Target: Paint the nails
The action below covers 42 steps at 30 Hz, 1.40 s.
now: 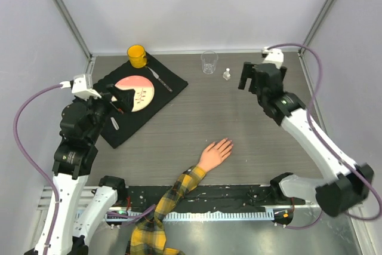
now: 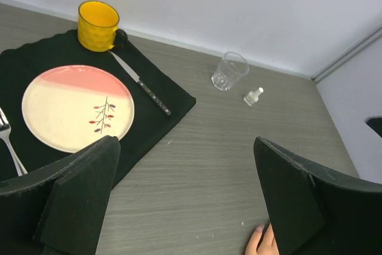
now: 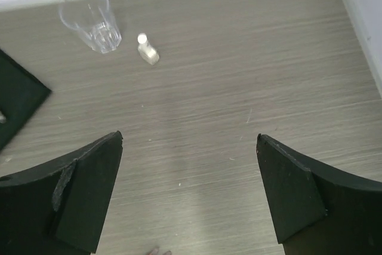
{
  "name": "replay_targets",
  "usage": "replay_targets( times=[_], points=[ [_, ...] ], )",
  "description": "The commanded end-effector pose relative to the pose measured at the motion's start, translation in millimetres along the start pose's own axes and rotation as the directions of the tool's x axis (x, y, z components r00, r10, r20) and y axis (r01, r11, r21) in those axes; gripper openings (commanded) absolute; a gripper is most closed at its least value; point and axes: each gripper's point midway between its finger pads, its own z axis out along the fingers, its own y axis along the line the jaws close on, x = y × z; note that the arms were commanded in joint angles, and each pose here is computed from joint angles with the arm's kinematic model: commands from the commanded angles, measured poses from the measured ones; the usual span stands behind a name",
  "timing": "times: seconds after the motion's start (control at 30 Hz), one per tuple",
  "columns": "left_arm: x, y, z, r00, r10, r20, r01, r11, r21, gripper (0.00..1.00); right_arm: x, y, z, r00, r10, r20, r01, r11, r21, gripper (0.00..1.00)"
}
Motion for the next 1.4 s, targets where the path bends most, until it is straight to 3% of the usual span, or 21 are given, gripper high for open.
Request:
replay_targets(
  times=[0.0, 0.23, 0.33, 0.37, 0.5, 0.63, 0.87, 1.37],
  points=[
    [3.4, -12.4, 4.5, 0.998, 0.049, -0.05, -0.045, 0.997, 0.07, 1.0, 16.9, 22.0, 36.4, 0.994, -0.057, -0.091, 0.057, 0.998, -0.008, 1.0],
    [29.4, -14.4, 18.9, 0.984, 0.068, -0.167, -0.051, 0.993, 0.106, 1.0, 67.3, 60.2, 110.4, 0.947, -0.224, -0.228, 0.211, 0.974, -0.08, 1.0],
    [44.2, -19.3, 22.7, 0.971, 0.07, -0.227, -0.037, 0.989, 0.146, 0.98, 64.0, 74.6, 136.7, 0.938, -0.257, -0.233, 0.241, 0.966, -0.095, 0.96],
    [47.2, -20.0, 23.4, 0.968, 0.07, -0.24, -0.033, 0.988, 0.154, 0.97, 84.7, 78.0, 154.0, 0.915, -0.293, -0.279, 0.276, 0.956, -0.1, 0.95],
    [60.4, -22.8, 23.2, 0.958, 0.067, -0.278, -0.015, 0.982, 0.186, 0.96, 82.4, 99.2, 187.0, 0.906, -0.306, -0.292, 0.274, 0.951, -0.146, 0.87],
    [63.8, -28.1, 20.1, 0.957, 0.062, -0.283, 0.001, 0.976, 0.218, 0.96, 81.6, 86.4, 217.8, 0.914, -0.268, -0.303, 0.241, 0.962, -0.125, 0.78],
    [71.9, -29.6, 18.7, 0.954, 0.057, -0.296, 0.017, 0.971, 0.239, 0.96, 82.5, 78.3, 252.6, 0.919, -0.258, -0.299, 0.209, 0.96, -0.186, 0.62],
    [83.6, -29.8, 31.9, 0.942, 0.045, -0.334, 0.041, 0.968, 0.246, 0.94, 97.1, 89.0, 281.3, 0.927, -0.258, -0.272, 0.188, 0.948, -0.258, 0.52]
  ],
)
